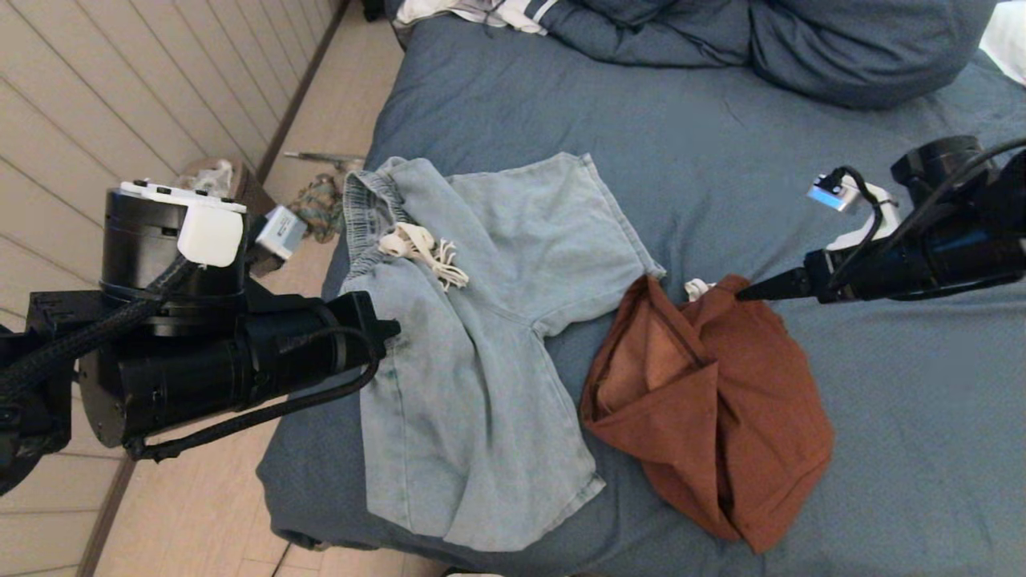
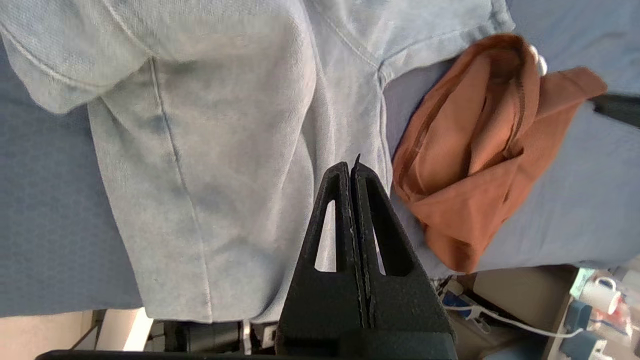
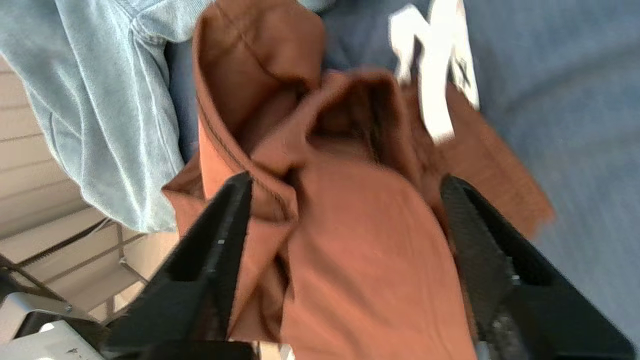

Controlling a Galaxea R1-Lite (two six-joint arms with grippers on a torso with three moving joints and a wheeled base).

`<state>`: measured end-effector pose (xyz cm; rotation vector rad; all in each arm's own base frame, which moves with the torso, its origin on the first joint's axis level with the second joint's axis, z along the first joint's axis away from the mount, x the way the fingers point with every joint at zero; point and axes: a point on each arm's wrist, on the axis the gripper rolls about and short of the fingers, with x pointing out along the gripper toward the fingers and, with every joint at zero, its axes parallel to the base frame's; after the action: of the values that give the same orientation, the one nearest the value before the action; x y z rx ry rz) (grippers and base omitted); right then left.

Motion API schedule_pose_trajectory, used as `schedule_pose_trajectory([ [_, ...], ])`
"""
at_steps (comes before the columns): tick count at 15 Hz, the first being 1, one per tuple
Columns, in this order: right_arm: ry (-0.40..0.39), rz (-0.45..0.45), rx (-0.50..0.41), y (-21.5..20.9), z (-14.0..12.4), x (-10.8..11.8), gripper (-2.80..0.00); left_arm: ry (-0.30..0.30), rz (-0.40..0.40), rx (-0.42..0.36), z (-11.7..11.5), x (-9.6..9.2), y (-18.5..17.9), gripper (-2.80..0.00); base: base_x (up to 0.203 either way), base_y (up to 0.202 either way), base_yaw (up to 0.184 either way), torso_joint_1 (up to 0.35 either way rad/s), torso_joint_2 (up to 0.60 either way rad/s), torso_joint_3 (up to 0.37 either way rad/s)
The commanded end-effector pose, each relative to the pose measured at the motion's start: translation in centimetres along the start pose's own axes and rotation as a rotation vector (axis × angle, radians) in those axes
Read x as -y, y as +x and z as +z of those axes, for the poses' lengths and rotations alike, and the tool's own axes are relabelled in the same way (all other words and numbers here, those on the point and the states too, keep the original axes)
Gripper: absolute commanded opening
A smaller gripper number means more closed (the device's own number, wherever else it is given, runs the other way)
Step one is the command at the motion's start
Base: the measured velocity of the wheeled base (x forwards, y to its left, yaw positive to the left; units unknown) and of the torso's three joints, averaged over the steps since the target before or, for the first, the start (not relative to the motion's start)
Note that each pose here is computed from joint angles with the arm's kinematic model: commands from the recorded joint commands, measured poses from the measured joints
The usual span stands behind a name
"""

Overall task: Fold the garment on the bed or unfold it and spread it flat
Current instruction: Unford the brown shorts

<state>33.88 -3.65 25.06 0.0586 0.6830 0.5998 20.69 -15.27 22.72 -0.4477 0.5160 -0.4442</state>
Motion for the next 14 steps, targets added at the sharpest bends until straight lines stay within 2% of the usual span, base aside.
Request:
schedule_pose_trajectory([
  [1,0.001,0.022,-0.02,1.7,-0.2,0.5,0.0,-0.003,0.002,-0.009,-0.2,-0.1,0.2,-2.8,0.0,0.0,0.0,0.0,0.0,0.0],
  [3,-0.001,0.03,-0.026,2.0,-0.3,0.3,0.0,-0.005,-0.004,-0.024,-0.4,-0.2,0.4,-2.8,0.0,0.0,0.0,0.0,0.0,0.0],
  [4,0.0,0.032,-0.029,2.0,-0.4,0.2,-2.8,-0.007,-0.011,-0.03,-0.4,-0.2,0.4,-2.8,0.0,0.0,0.0,0.0,0.0,0.0],
  [10,-0.008,0.067,-0.056,2.9,-0.8,-0.9,-2.8,-0.007,-0.01,-0.037,-0.5,-0.2,0.4,-2.8,0.0,0.0,0.0,0.0,0.0,0.0],
  [14,-0.053,0.116,-0.064,1.1,-1.7,-5.0,-2.8,-0.01,-0.016,-0.032,-0.4,-0.2,0.3,-2.8,0.0,0.0,0.0,0.0,0.0,0.0],
])
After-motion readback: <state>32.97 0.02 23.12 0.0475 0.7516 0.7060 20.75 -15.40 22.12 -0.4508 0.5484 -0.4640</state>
